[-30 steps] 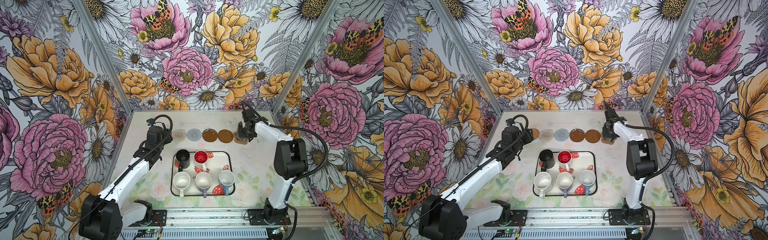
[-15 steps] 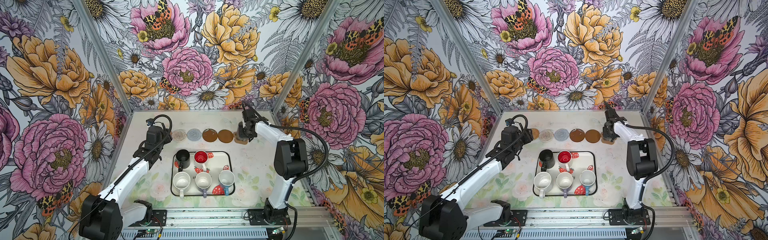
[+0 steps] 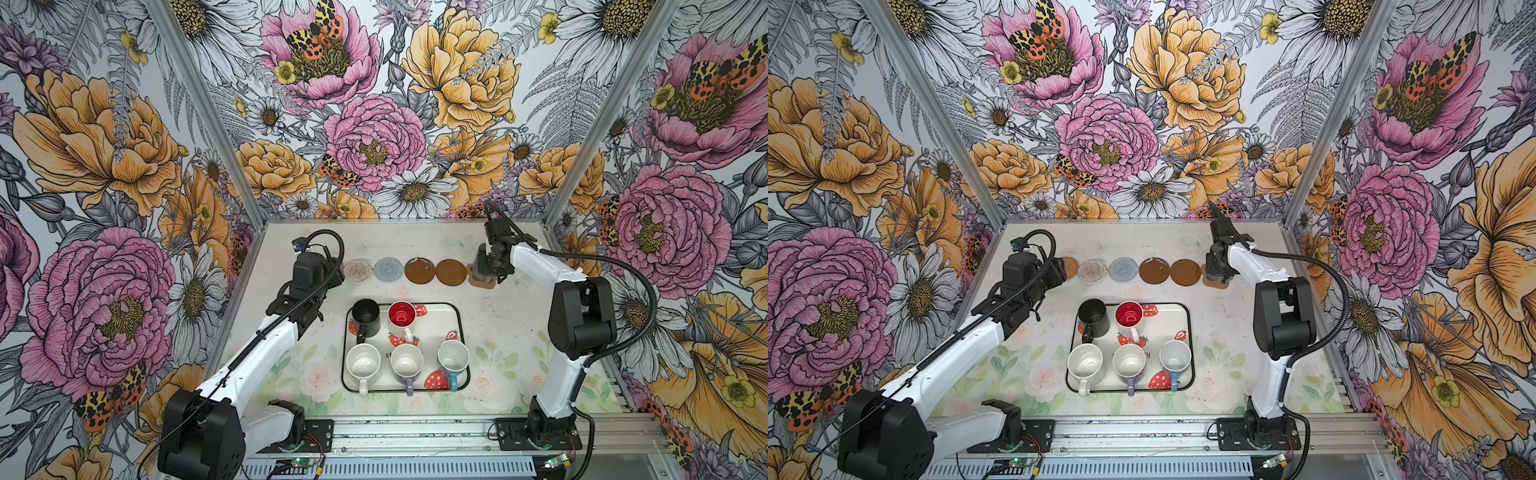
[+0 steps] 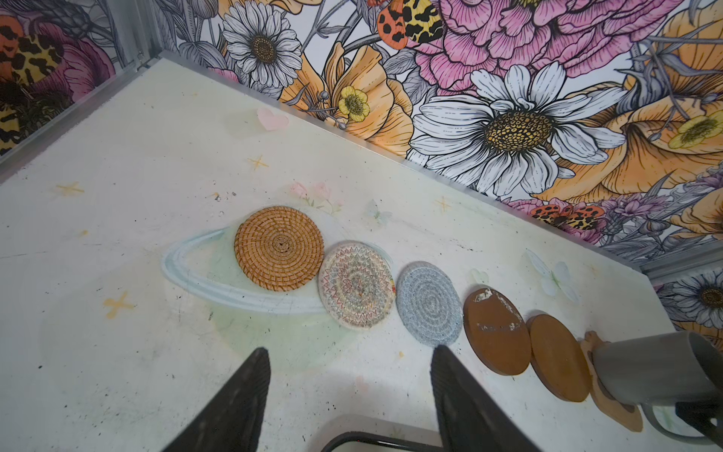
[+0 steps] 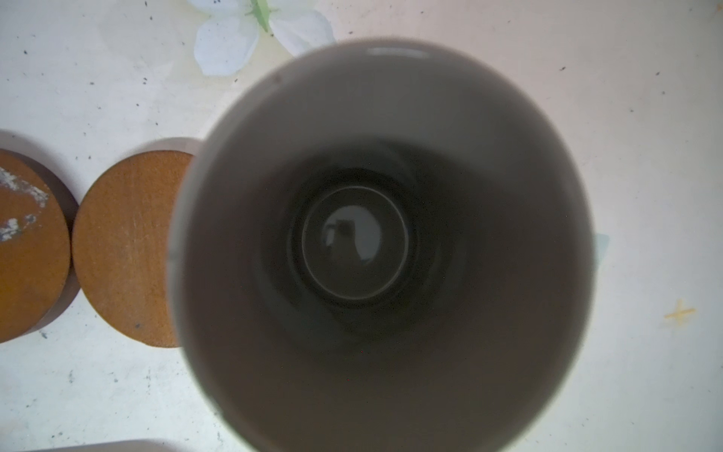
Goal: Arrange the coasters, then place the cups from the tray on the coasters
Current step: 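Lower the grey mug onto the paw-shaped coaster and open the right gripper, then raise the right gripper off the grey mug while the left gripper nears the black mug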
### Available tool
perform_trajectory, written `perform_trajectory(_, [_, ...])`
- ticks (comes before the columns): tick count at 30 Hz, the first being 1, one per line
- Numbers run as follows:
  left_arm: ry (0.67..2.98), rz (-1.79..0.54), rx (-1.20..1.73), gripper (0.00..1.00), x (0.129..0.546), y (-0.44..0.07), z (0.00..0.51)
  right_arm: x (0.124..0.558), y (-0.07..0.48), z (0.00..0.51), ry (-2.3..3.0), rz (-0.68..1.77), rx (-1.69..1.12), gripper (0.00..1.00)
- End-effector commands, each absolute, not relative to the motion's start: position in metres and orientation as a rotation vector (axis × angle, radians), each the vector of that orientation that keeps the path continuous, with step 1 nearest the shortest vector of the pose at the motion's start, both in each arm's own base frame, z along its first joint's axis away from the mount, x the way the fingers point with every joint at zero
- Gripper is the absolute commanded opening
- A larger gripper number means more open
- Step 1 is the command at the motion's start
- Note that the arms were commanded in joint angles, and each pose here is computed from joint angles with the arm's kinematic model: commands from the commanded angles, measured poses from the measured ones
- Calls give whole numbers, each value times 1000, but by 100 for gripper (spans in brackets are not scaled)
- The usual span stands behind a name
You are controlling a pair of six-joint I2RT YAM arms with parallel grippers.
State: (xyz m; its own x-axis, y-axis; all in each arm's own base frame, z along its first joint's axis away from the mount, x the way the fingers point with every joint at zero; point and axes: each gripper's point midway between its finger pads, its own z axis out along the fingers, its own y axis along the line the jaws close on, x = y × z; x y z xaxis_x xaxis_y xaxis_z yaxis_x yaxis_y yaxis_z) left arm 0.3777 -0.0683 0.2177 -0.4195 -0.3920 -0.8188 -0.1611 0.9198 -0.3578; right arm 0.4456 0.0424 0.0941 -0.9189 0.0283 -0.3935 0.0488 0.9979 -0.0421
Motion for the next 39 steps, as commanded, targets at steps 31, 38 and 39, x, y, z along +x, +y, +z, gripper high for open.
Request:
perform_trajectory(31, [1982, -282, -413, 66, 369, -62, 225, 415, 35, 231, 2345, -35, 236, 63])
perform_trajectory(38, [1962, -320, -388, 66, 364, -73, 236, 414, 101, 293, 2000, 310, 314, 62])
perform_trajectory(39, [1964, -315, -382, 66, 362, -73, 237, 414, 108, 297, 1976, 346, 324, 61])
